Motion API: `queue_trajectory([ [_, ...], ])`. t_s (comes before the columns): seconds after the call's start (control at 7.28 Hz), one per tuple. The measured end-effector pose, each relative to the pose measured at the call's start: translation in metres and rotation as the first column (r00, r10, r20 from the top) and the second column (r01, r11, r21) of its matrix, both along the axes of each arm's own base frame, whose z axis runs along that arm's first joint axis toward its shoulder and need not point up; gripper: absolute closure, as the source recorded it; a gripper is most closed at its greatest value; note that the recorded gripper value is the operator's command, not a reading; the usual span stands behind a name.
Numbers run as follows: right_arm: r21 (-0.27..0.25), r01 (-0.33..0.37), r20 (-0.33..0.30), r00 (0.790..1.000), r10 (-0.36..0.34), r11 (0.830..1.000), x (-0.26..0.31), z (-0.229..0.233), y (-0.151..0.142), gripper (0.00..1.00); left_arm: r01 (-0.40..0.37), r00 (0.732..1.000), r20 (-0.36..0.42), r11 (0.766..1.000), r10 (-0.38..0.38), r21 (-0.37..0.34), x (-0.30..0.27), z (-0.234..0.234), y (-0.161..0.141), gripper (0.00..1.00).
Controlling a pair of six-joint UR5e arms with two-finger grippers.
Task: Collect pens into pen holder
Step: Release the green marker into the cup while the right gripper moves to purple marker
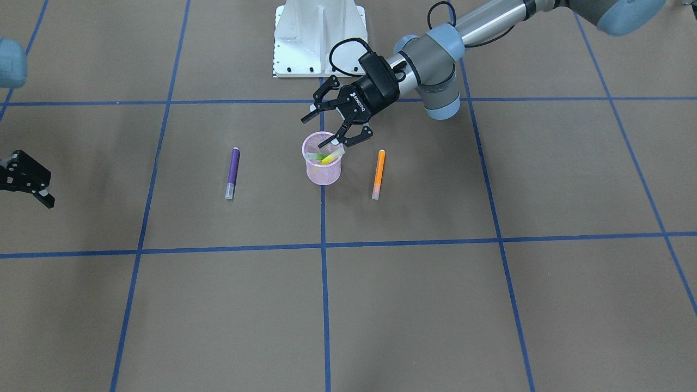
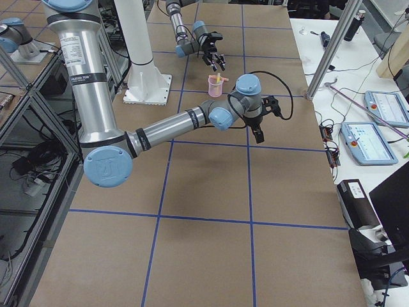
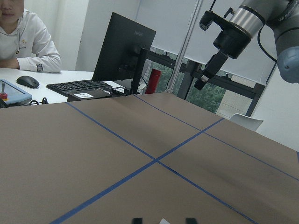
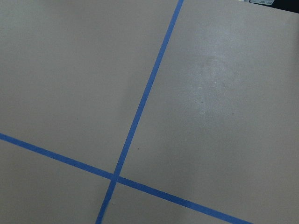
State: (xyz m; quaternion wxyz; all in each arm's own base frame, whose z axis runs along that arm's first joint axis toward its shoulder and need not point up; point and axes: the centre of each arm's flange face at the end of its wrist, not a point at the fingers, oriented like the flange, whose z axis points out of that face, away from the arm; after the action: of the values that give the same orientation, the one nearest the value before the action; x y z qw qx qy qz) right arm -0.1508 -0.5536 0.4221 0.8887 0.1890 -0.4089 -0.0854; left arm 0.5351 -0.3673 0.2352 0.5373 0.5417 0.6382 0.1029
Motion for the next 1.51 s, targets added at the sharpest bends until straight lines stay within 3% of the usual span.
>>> queue_trajectory([
  [0.41, -0.029, -0.037, 0.034, 0.999, 0.038, 0.999, -0.006, -0.018, -0.002, 0.00, 0.007, 0.999, 0.033, 1.000, -0.007, -0.013, -0.002, -0.002, -0.005, 0.00],
  [0.82, -0.098, -0.095, 0.073, 0.992, 0.102, 0.991, -0.065, -0.057, -0.002, 0.00, -0.020, 0.978, 0.205, 0.995, 0.039, -0.095, -0.006, -0.020, -0.014, 0.01],
  [1.1, -0.130, -0.120, 0.083, 0.988, 0.131, 0.984, -0.101, -0.072, 0.008, 0.01, -0.057, 0.931, 0.340, 0.974, 0.131, -0.220, -0.028, -0.029, -0.038, 0.01],
  [1.51, -0.223, -0.213, 0.093, 0.967, 0.238, 0.951, -0.171, -0.094, 0.053, 0.02, -0.032, 0.823, 0.503, 0.906, 0.263, -0.422, -0.099, -0.023, -0.070, 0.01],
])
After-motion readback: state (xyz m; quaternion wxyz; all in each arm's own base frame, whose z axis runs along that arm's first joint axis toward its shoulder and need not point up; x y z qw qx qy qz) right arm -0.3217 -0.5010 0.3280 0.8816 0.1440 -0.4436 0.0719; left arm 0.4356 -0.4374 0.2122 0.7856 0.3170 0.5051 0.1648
